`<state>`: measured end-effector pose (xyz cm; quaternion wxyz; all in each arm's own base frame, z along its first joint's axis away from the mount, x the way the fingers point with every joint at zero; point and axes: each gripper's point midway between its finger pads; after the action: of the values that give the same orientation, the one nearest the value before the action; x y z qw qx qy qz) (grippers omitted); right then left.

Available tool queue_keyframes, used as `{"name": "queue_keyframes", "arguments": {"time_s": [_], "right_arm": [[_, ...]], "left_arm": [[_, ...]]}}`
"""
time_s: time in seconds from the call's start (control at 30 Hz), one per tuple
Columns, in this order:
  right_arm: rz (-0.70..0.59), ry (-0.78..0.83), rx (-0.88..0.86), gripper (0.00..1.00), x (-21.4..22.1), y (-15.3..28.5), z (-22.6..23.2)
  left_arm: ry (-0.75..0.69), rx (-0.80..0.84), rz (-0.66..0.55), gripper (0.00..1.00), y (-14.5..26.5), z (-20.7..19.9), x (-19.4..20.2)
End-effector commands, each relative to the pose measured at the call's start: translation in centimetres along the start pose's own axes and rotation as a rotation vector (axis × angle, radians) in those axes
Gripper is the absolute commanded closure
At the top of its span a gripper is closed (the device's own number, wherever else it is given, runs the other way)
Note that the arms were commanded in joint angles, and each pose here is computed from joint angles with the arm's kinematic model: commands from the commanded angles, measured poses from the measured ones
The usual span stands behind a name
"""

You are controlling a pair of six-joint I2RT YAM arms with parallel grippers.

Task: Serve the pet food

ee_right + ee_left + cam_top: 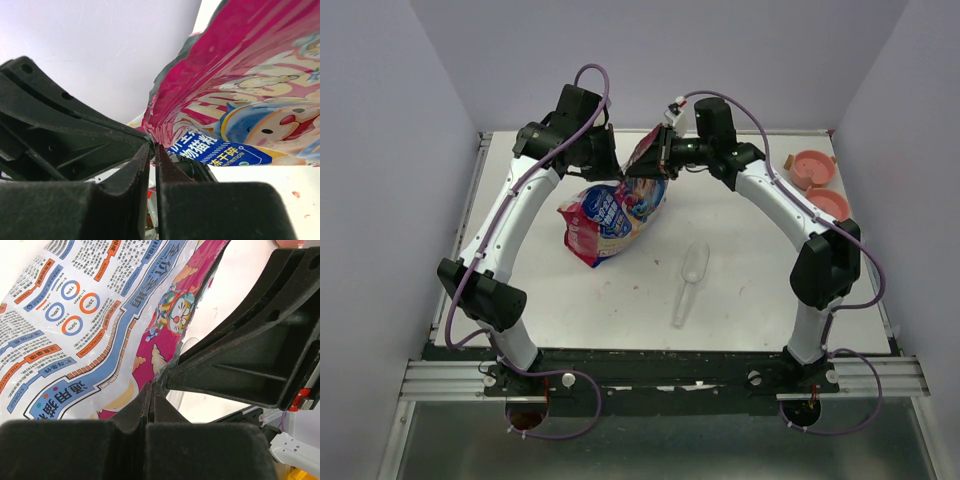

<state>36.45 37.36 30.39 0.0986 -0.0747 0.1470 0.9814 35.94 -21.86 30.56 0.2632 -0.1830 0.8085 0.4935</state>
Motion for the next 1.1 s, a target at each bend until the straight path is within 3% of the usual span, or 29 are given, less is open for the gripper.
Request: {"name": "queue_keyframes", "arguments": {"time_s": [0.0, 0.07, 0.37, 0.43, 0.5, 0.6, 0.63, 0.93, 1.07], "right_arm": [[0.012, 0.005, 0.036, 0.9, -0.2, -0.2, -0.8], [0.008, -0.001, 0.063, 1.0, 0.0, -0.1, -1.5], [-0.056, 0.055, 0.265, 1.0, 0.2, 2.4, -3.4], [-0.064, 0.065, 0.281, 1.0, 0.3, 2.8, -3.4], [-0.063, 0.08, 0.253, 1.0, 0.3, 2.8, -2.6], [-0.06, 0.076, 0.217, 1.0, 0.1, 2.4, -2.0], [-0.057, 0.073, 0.219, 1.0, -0.1, 2.3, -2.0], [-0.062, 0.072, 0.19, 1.0, -0.3, 2.2, -1.1], [-0.06, 0.066, 0.188, 0.99, -0.2, 2.1, -1.2]], "left_arm": [[-0.001, -0.015, -0.02, 1.0, 1.0, -0.4, -0.3], [-0.004, -0.076, -0.049, 1.0, 1.5, 0.4, -0.9], [-0.05, -0.288, -0.168, 1.0, 4.3, 3.3, -3.8], [-0.066, -0.272, -0.162, 1.0, 4.2, 3.0, -3.9], [-0.127, -0.125, -0.141, 1.0, 3.4, 0.5, -3.9], [-0.151, 0.082, -0.084, 0.54, 2.5, -3.5, -2.9], [-0.165, 0.1, -0.079, 0.49, 2.3, -4.2, -2.6], [-0.263, -0.092, -0.07, 0.39, 1.1, -2.1, -1.4], [-0.292, -0.156, -0.076, 0.47, 1.1, -1.4, -1.4]]}}
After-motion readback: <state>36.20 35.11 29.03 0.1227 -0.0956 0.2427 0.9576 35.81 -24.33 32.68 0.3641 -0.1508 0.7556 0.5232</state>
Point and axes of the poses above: each gripper's point midway between its finger pads, its own y axis back along the fingers, its own z axis along the line the jaws close on, x = y × z, and after that the axes turned 9 degrees about -y, right-handed
